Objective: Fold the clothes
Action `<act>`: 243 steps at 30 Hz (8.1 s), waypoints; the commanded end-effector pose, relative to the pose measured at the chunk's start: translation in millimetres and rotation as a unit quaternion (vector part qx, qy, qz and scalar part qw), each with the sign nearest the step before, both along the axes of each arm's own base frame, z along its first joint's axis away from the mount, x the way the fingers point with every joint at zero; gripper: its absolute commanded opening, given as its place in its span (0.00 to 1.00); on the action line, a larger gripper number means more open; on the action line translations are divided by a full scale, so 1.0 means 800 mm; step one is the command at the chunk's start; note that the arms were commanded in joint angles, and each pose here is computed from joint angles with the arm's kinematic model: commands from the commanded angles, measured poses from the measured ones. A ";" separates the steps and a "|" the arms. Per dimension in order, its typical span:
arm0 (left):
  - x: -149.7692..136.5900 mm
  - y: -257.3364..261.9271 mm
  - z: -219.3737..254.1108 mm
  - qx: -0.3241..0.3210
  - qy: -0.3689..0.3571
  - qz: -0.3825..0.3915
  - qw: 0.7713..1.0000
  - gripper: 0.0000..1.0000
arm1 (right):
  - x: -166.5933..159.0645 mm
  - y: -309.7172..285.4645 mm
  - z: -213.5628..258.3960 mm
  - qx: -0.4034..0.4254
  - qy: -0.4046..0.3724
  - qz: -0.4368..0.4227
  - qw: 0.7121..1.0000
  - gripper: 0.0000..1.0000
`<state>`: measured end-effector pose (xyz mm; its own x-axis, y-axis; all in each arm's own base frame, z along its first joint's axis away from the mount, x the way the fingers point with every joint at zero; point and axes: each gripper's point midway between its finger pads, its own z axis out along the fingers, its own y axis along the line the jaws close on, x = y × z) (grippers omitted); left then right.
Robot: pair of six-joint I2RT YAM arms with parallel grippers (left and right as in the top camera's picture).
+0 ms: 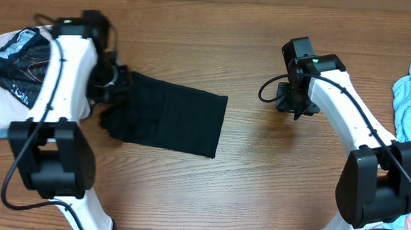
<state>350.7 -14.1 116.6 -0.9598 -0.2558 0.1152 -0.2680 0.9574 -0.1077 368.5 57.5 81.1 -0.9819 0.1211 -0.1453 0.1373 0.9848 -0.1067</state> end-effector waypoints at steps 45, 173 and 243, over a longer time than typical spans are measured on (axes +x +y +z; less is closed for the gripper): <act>-0.006 -0.219 -0.003 0.018 -0.082 -0.178 0.980 0.25 | -0.007 0.002 0.010 0.003 0.006 0.001 1.000 0.41; -0.052 -0.246 0.019 0.059 -0.072 -0.264 0.960 0.57 | -0.013 0.001 0.009 0.000 0.016 0.010 1.000 0.42; 0.091 -0.190 0.042 0.039 -0.187 -0.201 0.961 0.64 | -0.026 0.057 0.019 0.227 0.055 0.050 0.971 0.43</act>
<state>405.9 -203.3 158.7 -0.9357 0.2282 -0.2690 0.2453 0.9689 -0.0314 348.3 63.6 79.3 -0.9886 0.1500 0.0113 0.1501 0.9802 0.1291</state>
